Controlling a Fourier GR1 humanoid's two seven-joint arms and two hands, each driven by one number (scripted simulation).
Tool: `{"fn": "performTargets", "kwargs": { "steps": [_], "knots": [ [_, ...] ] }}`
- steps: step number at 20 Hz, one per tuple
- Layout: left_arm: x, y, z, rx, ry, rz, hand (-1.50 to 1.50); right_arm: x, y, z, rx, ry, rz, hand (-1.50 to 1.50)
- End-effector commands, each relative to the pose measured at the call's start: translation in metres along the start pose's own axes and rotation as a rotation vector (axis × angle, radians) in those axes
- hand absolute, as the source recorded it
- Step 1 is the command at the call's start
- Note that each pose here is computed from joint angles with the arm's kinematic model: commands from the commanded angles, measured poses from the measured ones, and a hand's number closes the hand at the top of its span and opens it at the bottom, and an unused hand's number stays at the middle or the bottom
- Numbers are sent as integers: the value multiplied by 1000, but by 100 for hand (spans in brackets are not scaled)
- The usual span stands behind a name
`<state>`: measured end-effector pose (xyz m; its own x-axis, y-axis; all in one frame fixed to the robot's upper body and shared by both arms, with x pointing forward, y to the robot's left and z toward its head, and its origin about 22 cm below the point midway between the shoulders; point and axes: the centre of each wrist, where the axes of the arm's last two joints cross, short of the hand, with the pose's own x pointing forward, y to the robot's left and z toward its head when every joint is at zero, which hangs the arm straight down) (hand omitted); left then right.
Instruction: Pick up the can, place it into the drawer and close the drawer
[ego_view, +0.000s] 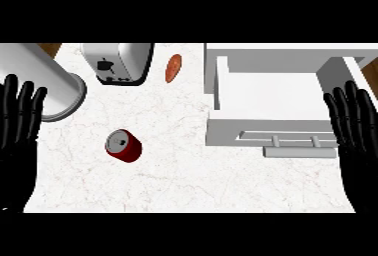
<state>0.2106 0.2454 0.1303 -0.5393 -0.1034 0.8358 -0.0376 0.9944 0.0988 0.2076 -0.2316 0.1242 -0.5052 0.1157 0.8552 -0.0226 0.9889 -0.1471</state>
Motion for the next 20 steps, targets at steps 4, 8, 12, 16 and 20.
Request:
{"fn": "performTargets", "kwargs": {
  "steps": [4, 8, 12, 16, 20],
  "knots": [
    [-5, -12, -15, -511, -48, 296, -150, -13, 4, -4, 3, 16, -53, -150],
    [-37, 11, 1, -757, 254, 242, -150, -29, -14, 19, -174, 273, -36, -150],
    [-32, 72, -23, -846, 259, 263, -150, -18, -30, 32, -210, 311, -7, -150],
    [-24, 131, -45, -879, 261, 287, -150, -13, -41, 27, -245, 328, -16, -150],
    [-31, 145, -58, -900, 265, 308, -150, -3, -67, 55, -244, 310, -18, -150]
  ]
}}
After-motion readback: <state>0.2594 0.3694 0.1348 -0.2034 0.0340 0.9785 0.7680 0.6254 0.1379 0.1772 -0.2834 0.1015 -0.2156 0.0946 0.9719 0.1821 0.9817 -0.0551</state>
